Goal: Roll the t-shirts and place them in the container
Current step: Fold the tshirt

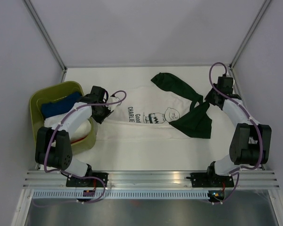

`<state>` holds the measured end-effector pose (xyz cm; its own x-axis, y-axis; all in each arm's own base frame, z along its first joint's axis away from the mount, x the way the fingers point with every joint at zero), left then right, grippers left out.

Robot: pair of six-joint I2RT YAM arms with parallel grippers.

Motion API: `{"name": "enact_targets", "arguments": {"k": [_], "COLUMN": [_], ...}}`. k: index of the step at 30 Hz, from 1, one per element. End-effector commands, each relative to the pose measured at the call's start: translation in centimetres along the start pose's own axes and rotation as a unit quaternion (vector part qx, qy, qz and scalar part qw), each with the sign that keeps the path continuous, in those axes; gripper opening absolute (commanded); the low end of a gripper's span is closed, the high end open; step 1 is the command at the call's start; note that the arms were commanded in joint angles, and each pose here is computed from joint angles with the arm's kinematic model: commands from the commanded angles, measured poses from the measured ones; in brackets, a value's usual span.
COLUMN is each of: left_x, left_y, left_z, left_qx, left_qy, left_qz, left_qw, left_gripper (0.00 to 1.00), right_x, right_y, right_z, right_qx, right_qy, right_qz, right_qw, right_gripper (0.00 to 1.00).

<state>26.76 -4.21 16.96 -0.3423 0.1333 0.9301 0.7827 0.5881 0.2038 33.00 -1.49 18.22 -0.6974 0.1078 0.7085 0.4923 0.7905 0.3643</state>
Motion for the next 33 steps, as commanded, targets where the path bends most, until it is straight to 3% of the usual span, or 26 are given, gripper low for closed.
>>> {"name": "enact_targets", "arguments": {"k": [1, 4, 5, 7, 8, 9, 10, 13, 16, 17, 20, 26, 29, 31, 33], "left_x": [1.0, 0.4, 0.1, -0.2, -0.3, -0.3, -0.4, -0.4, -0.5, -0.5, -0.7, -1.0, -1.2, -1.5, -1.7], "left_y": [0.2, 0.1, 0.1, -0.1, -0.1, -0.1, -0.1, 0.0, 0.0, 0.0, 0.1, 0.0, -0.2, -0.2, -0.1], "left_z": [0.7, 0.8, 0.9, 0.9, 0.9, 0.9, 1.0, 1.0, 0.8, 0.8, 0.7, 0.5, 0.6, 0.6, 0.6], "left_qx": [0.008, 0.011, 0.011, 0.015, 0.015, 0.015, 0.014, 0.015, 0.021, 0.022, 0.026, 0.024, 0.026, 0.027, 0.028], "left_qy": [0.019, 0.027, 0.032, 0.035, 0.037, 0.037, 0.037, 0.039, 0.037, 0.035, 0.038, 0.032, 0.035, 0.036, 0.038], "left_qz": [-0.029, -0.022, -0.017, -0.011, -0.009, -0.009, -0.008, -0.010, -0.008, -0.009, -0.007, 0.005, 0.010, 0.013, 0.012], "left_qw": [0.999, 0.999, 0.999, 0.999, 0.999, 0.999, 0.999, 0.999, 0.999, 0.999, 0.999, 0.999, 0.999, 0.999, 0.999], "left_gripper": [0.02, 0.02, 0.02, 0.02, 0.02, 0.02, 0.02, 0.02, 0.03, 0.03, 0.03, 0.03, 0.03, 0.03, 0.03], "right_x": [-0.6, -2.1, -2.4, -3.9, -4.2, -4.2, -3.3, 0.4, 3.3, 3.7, 4.4, 2.9, 1.4, 0.6, 0.4], "right_y": [2.7, 3.8, 4.4, 4.7, 4.5, 4.0, 3.1, 1.2, -0.9, -1.5, -3.6, -5.1, -5.9, -6.5, -7.0], "right_z": [-2.7, -2.6, -3.1, -3.7, -4.1, -4.4, -4.5, -3.1, 0.8, 2.1, 5.7, 8.1, 8.9, 9.2, 9.2], "right_qx": [0.027, 0.057, 0.066, 0.104, 0.116, 0.124, 0.131, 0.100, 0.066, 0.058, 0.048, 0.046, 0.049, 0.044, 0.042], "right_qy": [-0.031, -0.009, -0.009, 0.031, 0.045, 0.056, 0.067, 0.060, 0.101, 0.120, 0.163, 0.173, 0.185, 0.190, 0.184], "right_qz": [-0.070, -0.077, -0.083, -0.057, -0.022, 0.016, 0.064, 0.070, 0.061, 0.056, 0.073, 0.080, 0.102, 0.115, 0.131], "right_qw": [0.997, 0.995, 0.994, 0.992, 0.992, 0.991, 0.987, 0.991, 0.991, 0.989, 0.983, 0.981, 0.976, 0.974, 0.973], "right_gripper": [0.01, 0.02, 0.29, 0.73, 0.83, 0.86, 0.86, 0.85, 0.71, 0.60, 0.41, 0.52, 0.53, 0.50, 0.39]}}
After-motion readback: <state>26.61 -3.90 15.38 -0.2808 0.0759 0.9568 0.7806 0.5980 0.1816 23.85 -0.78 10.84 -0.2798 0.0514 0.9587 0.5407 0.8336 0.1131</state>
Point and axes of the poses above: each gripper's point midway between its finger pads, its own x axis back along the fingers, its own y axis along the line the jaws close on, z = x × y, the point moved 10 cm from there along x, back along the fingers, and after that the axes turned 6 degrees about -x, right-handed, at the moved point
